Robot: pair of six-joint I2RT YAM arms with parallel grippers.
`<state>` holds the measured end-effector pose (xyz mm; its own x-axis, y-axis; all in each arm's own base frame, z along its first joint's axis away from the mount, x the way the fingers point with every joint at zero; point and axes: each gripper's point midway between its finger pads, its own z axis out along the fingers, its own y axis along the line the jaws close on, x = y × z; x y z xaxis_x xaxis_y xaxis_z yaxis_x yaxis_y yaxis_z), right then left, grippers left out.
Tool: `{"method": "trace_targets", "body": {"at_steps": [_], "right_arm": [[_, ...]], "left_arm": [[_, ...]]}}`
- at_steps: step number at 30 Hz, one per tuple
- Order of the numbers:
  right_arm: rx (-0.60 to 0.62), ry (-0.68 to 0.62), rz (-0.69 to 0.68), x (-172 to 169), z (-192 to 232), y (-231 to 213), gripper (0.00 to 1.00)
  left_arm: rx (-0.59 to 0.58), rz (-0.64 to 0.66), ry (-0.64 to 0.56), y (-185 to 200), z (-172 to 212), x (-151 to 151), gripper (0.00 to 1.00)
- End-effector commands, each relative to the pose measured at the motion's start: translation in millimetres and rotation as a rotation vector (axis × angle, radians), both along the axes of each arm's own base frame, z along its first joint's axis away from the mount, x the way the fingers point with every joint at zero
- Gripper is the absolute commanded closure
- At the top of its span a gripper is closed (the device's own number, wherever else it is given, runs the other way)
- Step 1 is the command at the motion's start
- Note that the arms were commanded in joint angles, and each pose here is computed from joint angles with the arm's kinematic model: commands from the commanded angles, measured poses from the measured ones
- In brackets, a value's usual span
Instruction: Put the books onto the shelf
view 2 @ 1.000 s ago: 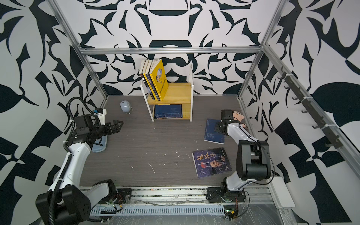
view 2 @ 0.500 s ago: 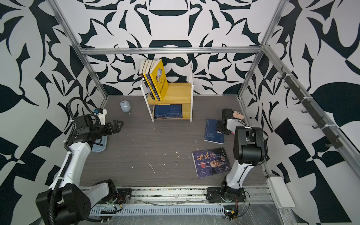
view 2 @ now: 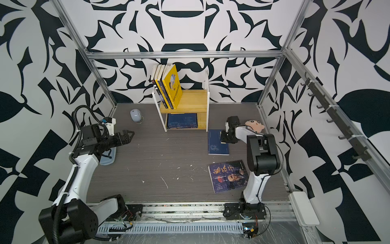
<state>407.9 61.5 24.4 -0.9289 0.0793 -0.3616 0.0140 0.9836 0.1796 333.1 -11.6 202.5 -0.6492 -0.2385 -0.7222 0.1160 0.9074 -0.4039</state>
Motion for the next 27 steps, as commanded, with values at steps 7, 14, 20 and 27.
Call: {"method": "trace_targets", "body": {"at_steps": [7, 14, 20, 27], "right_arm": [[-0.097, 0.146, 0.225, -54.3, -23.0, 51.8, 0.54], [0.005, 0.154, 0.156, -64.3, -15.6, 70.3, 0.55], [0.058, 0.057, 0.120, -63.4, 25.5, 73.2, 0.52], [0.096, -0.094, -0.016, -7.7, 65.3, 27.1, 0.42]], "left_arm": [[-0.049, -0.075, 0.012, -24.6, -10.0, -0.3, 0.03], [-0.061, -0.132, 0.038, -44.8, -17.9, -0.8, 0.05], [-0.059, -0.163, 0.050, -53.9, -25.8, -0.5, 0.05], [-0.055, -0.187, 0.052, -59.4, -28.7, -1.1, 0.05]]}}
